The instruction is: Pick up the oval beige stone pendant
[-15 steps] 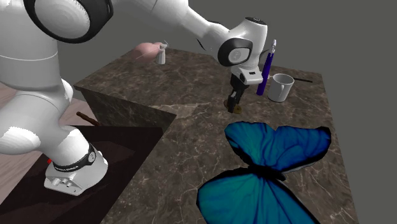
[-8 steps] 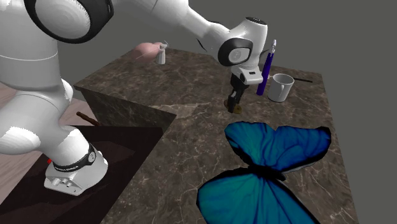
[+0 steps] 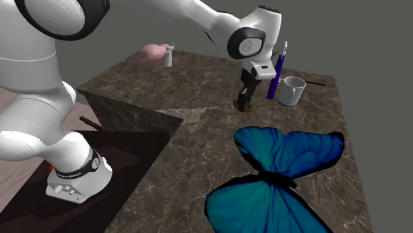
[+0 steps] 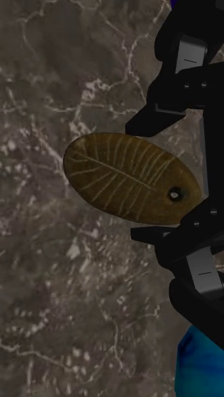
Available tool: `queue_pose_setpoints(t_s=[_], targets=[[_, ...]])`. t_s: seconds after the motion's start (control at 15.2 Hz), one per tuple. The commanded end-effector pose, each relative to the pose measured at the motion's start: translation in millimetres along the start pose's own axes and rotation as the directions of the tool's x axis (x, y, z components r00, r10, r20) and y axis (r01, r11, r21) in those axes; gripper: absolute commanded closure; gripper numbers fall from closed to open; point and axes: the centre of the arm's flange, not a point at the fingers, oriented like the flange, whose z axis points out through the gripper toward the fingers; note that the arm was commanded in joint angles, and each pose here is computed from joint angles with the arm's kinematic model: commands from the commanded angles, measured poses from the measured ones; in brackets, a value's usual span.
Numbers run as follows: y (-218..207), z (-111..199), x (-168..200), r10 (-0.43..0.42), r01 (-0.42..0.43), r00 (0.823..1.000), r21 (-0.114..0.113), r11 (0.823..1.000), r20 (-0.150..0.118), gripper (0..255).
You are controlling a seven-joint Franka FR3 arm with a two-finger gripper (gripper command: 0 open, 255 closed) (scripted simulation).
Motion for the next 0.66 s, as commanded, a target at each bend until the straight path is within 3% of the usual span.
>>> queue_pose_setpoints(t_s=[0.0,0.59], targets=[[-0.1,-9.3,-0.9,0.000,0.000,1.000,0.000,1.000,0.000,255],[0.8,-47.0,-2.9,0.000,0.000,1.000,0.000,1.000,0.000,255]])
